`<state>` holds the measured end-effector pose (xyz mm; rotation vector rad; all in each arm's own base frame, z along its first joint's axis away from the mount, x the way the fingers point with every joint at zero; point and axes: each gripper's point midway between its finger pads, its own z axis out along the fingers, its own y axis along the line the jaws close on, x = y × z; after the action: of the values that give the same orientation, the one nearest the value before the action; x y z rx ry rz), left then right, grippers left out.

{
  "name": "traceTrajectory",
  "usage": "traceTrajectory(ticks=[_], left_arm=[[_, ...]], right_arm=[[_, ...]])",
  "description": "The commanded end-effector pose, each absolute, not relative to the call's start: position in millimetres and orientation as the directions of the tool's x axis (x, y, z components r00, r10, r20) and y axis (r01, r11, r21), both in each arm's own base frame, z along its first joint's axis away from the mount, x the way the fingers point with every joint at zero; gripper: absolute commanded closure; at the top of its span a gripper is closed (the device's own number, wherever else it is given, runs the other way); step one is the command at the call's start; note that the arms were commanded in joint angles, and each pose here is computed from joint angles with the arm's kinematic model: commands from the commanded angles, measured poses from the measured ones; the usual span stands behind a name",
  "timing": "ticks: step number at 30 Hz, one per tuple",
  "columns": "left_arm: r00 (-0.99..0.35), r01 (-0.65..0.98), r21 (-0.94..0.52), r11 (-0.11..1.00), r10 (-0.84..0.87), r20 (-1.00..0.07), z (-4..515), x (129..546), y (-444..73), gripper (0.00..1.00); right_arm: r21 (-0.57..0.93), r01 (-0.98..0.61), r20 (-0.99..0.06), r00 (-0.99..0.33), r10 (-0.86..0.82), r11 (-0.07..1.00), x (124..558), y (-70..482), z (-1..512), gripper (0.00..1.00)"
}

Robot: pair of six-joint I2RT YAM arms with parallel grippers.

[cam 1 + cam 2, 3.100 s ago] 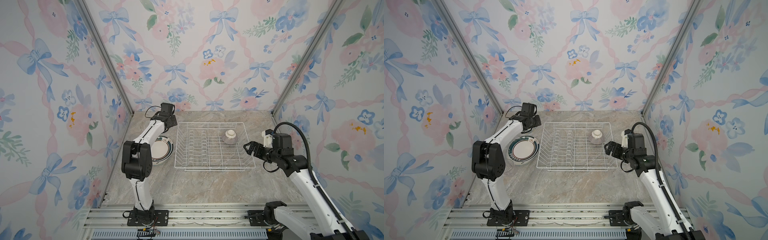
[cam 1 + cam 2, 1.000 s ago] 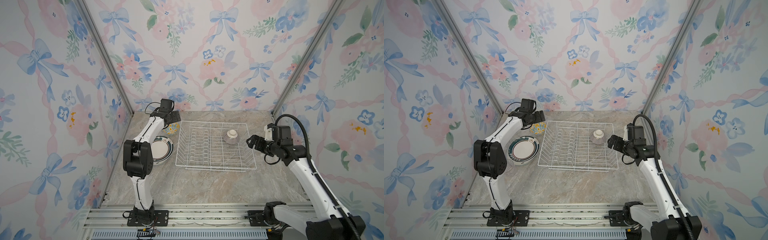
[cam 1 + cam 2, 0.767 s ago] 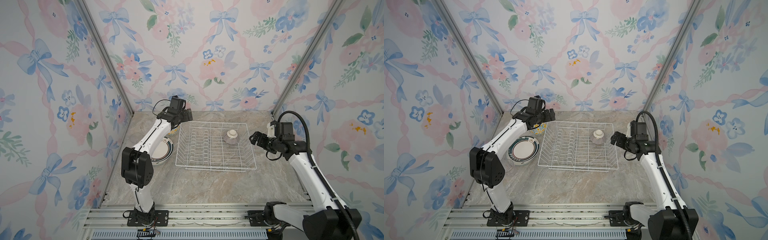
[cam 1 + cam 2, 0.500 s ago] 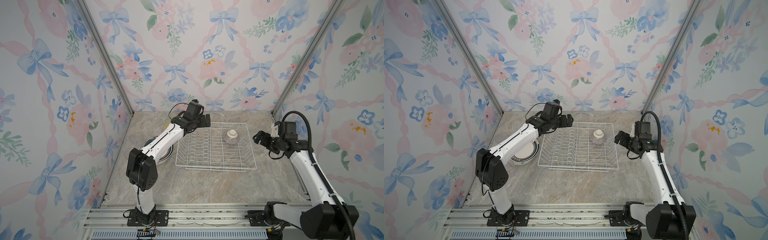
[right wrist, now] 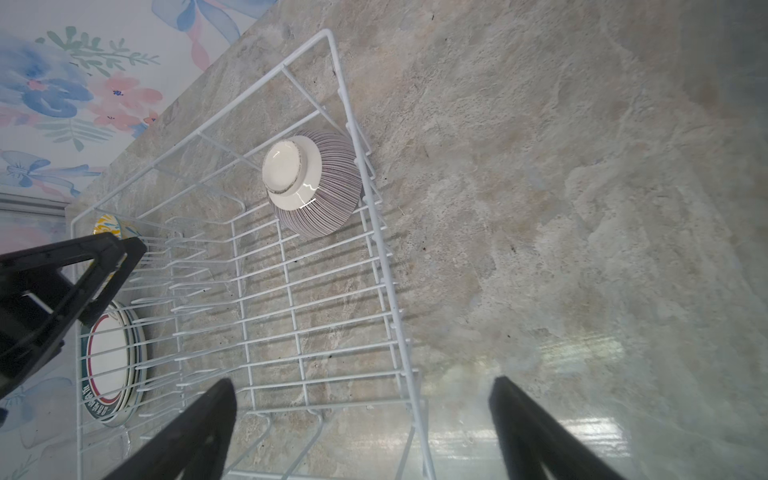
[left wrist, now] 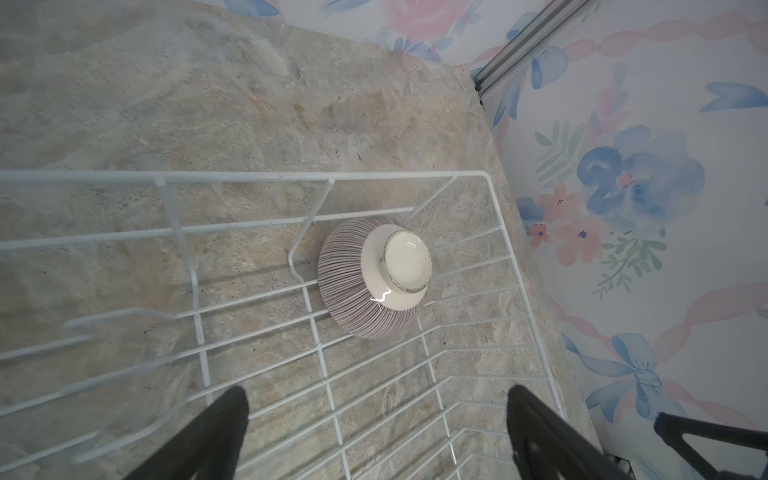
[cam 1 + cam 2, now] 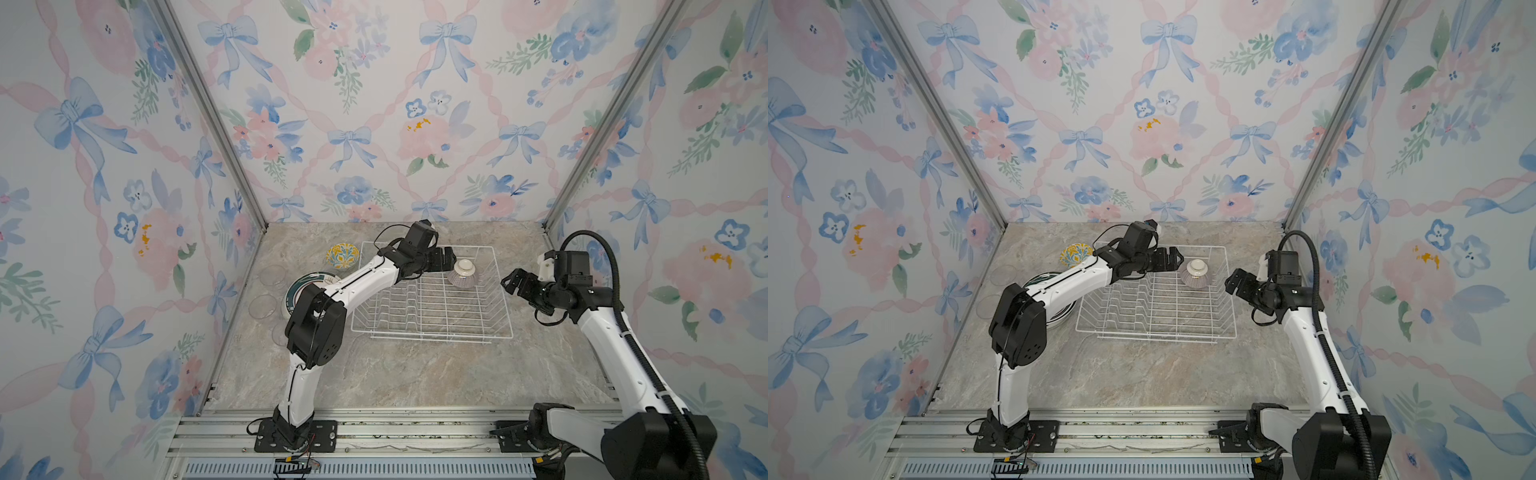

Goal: Unload the mixed dishes from the dish rack
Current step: 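Move the left gripper back over the rack toward the striped bowl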

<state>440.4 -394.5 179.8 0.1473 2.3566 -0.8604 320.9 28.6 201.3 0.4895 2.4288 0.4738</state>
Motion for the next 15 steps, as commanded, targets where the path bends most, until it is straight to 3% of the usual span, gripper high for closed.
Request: traceTrajectory(ticks=[1, 15], left_arm=[[-0.817, 0.295, -0.651, 0.700, -0.168, -0.551, 189.0, 445.7, -419.0, 0.03], [-0.852, 0.219, -0.689, 0.691, -0.208, -0.480, 140.5, 463.5, -439.3, 0.04]], right_arm=[[0.465, 0.218, -0.489, -0.745, 0.454, 0.858, 317.0, 31.2, 203.9, 0.03], [0.473, 0.218, -0.464, -0.762, 0.452, 0.854, 313.8, 33.4, 190.9, 0.03]])
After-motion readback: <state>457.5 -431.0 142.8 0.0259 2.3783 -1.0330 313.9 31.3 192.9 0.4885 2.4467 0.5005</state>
